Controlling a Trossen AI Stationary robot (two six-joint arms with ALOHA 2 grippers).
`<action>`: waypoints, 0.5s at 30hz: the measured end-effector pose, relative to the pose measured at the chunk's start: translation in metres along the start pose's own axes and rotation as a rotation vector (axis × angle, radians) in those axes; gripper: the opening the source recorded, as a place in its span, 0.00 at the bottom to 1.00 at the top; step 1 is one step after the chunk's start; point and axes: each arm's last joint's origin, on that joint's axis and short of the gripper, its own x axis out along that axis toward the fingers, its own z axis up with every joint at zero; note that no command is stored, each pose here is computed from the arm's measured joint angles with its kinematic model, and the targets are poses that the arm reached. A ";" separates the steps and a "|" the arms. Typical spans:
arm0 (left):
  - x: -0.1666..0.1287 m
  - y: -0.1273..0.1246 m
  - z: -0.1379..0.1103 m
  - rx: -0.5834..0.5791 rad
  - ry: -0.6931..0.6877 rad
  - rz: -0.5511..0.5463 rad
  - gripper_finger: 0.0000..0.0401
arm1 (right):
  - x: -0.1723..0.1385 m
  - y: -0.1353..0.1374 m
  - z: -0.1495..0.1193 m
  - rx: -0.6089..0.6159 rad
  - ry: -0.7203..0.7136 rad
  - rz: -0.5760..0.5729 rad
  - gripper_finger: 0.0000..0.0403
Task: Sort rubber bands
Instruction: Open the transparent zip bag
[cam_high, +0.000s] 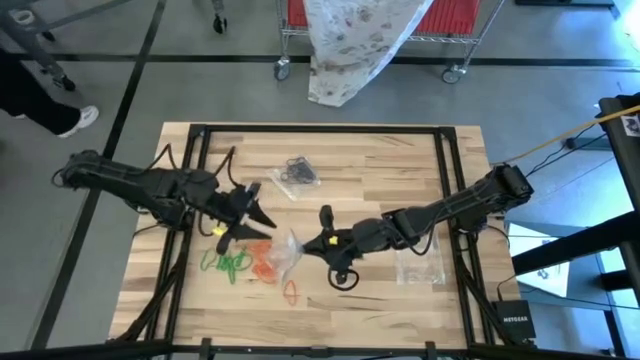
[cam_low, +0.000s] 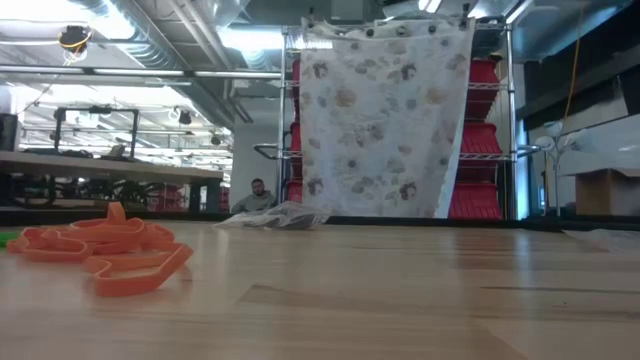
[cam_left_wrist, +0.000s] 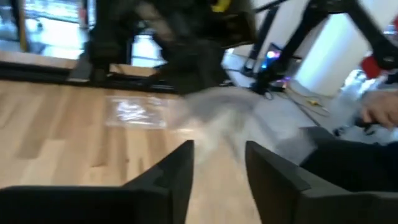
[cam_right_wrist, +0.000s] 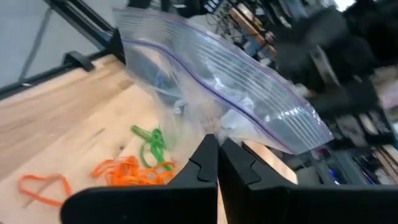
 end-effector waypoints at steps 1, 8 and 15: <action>0.000 -0.003 0.000 0.004 -0.004 -0.014 0.36 | 0.000 -0.001 0.000 0.000 0.008 -0.014 0.00; 0.011 -0.010 -0.003 0.038 -0.014 0.039 0.42 | -0.001 -0.002 -0.001 0.017 0.024 -0.034 0.00; 0.030 -0.014 -0.006 0.065 -0.042 0.023 0.42 | -0.001 -0.001 -0.001 0.053 0.028 -0.032 0.00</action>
